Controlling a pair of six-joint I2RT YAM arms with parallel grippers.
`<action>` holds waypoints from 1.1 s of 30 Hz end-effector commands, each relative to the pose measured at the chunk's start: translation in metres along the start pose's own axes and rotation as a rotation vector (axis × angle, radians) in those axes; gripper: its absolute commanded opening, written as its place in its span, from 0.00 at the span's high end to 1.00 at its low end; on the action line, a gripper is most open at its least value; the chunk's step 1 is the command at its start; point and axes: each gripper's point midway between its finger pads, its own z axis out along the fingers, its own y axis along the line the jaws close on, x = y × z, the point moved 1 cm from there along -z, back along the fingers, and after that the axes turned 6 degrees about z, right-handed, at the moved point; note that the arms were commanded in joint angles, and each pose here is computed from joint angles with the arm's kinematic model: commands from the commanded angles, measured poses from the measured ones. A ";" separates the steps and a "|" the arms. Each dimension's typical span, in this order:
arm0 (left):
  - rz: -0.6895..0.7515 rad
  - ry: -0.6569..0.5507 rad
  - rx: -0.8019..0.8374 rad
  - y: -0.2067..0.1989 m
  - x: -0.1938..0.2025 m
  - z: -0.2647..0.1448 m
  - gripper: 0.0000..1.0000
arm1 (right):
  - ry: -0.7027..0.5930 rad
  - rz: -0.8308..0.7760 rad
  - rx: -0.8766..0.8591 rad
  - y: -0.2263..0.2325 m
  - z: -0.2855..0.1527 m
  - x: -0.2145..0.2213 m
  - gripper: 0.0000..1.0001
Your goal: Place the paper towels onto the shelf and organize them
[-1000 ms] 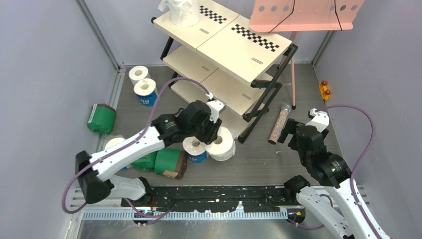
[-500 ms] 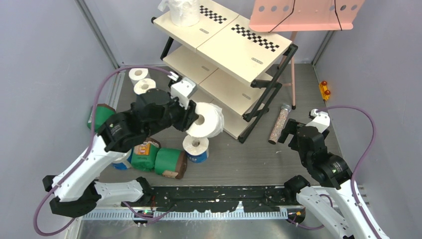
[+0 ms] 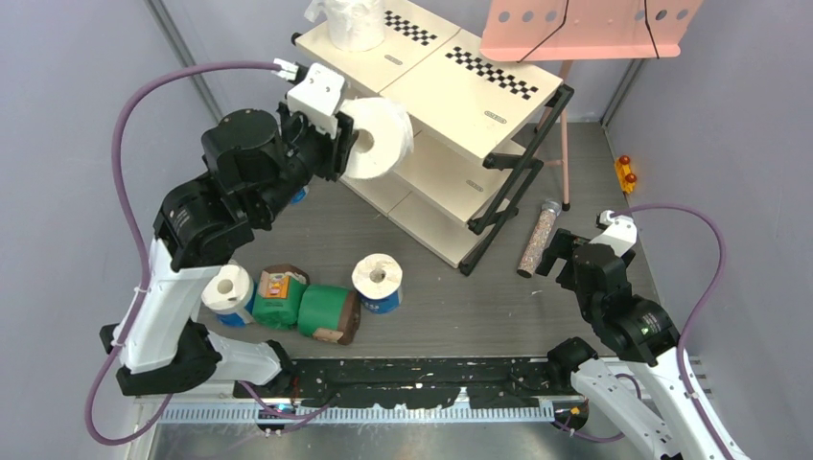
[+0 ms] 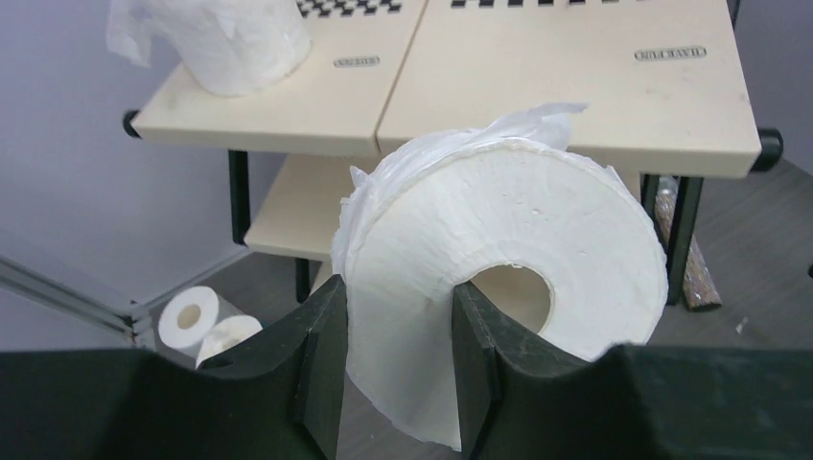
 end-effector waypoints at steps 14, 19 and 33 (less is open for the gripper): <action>0.075 -0.346 -0.248 0.045 -0.108 0.050 0.79 | -0.041 0.038 0.005 0.001 0.001 -0.007 0.01; 0.060 -0.345 -0.245 0.046 -0.106 0.061 0.70 | -0.038 0.035 0.006 0.001 0.001 -0.006 0.01; 0.017 -0.351 -0.232 0.050 -0.101 0.086 0.59 | -0.033 0.029 0.005 0.002 0.003 -0.006 0.01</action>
